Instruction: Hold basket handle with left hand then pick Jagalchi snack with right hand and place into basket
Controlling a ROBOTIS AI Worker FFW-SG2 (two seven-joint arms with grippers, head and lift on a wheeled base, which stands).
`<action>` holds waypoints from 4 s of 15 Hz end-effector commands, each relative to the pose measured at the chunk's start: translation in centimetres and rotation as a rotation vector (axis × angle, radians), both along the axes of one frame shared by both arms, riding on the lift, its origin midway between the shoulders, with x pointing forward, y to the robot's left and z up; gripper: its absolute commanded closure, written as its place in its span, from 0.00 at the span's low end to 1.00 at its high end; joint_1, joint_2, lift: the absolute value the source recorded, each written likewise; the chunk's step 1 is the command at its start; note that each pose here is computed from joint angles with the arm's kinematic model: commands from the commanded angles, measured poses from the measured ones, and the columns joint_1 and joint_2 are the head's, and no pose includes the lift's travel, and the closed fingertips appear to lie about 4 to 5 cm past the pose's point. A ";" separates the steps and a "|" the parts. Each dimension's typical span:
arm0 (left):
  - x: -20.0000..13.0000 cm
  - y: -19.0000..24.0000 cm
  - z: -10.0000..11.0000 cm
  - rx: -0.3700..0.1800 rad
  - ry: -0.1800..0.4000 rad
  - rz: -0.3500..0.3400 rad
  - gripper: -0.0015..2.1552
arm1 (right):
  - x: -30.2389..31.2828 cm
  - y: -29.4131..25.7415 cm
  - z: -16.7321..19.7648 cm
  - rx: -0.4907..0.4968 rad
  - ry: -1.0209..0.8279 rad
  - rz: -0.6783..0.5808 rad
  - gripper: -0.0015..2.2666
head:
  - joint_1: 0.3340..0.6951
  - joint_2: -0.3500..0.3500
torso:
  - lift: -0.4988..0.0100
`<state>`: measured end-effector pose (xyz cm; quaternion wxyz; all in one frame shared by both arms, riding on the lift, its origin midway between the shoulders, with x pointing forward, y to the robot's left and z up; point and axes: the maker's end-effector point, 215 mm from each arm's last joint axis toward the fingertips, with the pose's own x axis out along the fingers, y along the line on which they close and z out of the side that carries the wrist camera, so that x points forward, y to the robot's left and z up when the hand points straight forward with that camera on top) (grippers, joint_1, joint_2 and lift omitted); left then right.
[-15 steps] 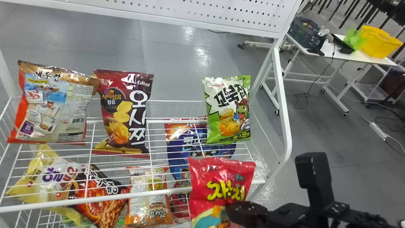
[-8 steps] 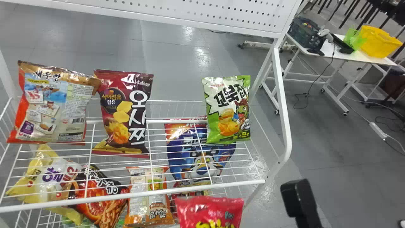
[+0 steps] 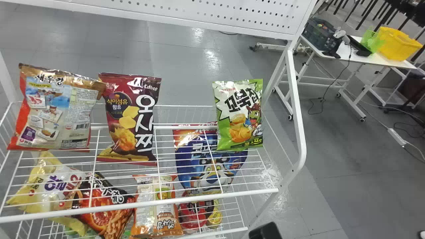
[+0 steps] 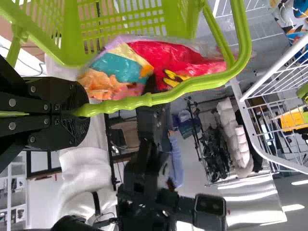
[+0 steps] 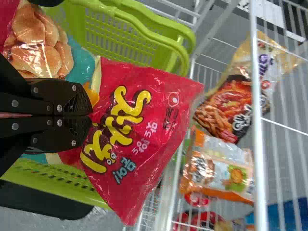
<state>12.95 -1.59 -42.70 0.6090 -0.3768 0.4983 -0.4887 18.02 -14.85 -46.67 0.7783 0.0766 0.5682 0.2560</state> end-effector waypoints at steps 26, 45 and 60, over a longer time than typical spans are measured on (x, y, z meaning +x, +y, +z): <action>-0.2 0.2 0.4 -0.001 -0.005 0.004 0.56 | 0.8 0.8 -4.2 -0.092 -0.025 0.054 0.02 | 1.00 0.00 | 0.96; 0.0 -0.1 0.5 -0.014 -0.018 0.014 0.56 | 15.8 -5.0 11.3 -0.002 -0.621 -0.275 0.03 | 1.00 0.00 | 0.96; -0.2 -0.3 0.7 -0.030 -0.028 0.030 0.56 | 16.3 -3.7 15.9 0.096 -1.134 -0.350 0.03 | 1.00 0.00 | 0.96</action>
